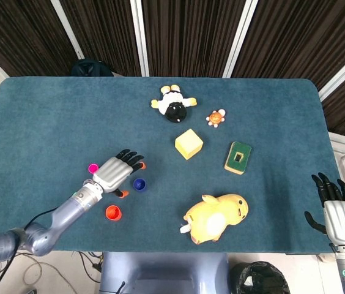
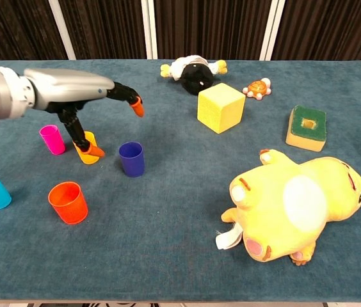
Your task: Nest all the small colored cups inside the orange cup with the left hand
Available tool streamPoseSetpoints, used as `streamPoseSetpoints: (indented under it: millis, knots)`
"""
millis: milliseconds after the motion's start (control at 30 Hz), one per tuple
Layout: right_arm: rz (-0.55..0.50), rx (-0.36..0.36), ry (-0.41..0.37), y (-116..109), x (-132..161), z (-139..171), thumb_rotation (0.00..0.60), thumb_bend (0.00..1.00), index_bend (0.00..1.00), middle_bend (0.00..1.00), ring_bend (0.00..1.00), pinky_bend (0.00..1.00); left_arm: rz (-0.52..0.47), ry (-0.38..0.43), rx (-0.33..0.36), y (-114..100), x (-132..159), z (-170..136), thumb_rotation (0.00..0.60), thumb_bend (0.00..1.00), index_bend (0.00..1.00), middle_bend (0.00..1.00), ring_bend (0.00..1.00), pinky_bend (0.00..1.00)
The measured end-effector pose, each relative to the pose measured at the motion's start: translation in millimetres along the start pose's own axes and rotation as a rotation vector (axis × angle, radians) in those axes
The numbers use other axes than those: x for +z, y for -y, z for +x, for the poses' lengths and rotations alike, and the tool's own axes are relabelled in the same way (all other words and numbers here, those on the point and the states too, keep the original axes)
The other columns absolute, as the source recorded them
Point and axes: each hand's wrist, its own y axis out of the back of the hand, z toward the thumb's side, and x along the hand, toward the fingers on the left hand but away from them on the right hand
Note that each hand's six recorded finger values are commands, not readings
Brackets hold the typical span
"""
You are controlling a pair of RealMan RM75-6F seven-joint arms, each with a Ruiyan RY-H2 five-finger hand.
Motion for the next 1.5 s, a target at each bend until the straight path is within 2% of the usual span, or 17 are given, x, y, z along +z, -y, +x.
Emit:
streamPoseSetpoints:
  millis: [333,700,1033,1300,1500]
  knots:
    - [-0.007,-0.006,0.010,-1.0,-1.4,-0.9,0.600,0.34,0.07,0.08,0.18,0.10,0.047,0.008,-0.029,18.0,15.9,18.0,0.600,0.23,0.34,0.12,0.00,0.03]
    - [-0.017,-0.009,0.020,-0.8,-2.3,-1.5,0.600,0.34,0.07,0.08,0.18,0.10,0.086,-0.021,-0.021,24.8,10.7,22.0,0.600,0.27,0.41,0.16,0.00,0.03]
    - [-0.023,-0.005,0.025,0.6,-2.4,-2.0,0.600,0.34,0.07,0.08,0.18,0.10,0.094,-0.007,-0.001,22.7,18.8,27.0,0.600,0.31,0.43,0.17,0.00,0.03]
    - [-0.032,-0.009,0.029,-1.4,-3.0,-1.9,0.600,0.34,0.07,0.08,0.19,0.10,0.107,0.002,0.001,23.2,20.8,27.0,0.600,0.39,0.50,0.21,0.00,0.03]
    - [-0.031,-0.010,0.029,-1.1,-2.4,-1.8,0.600,0.34,0.07,0.08,0.19,0.10,0.092,0.019,0.055,2.2,23.8,20.1,0.600,0.37,0.49,0.21,0.00,0.04]
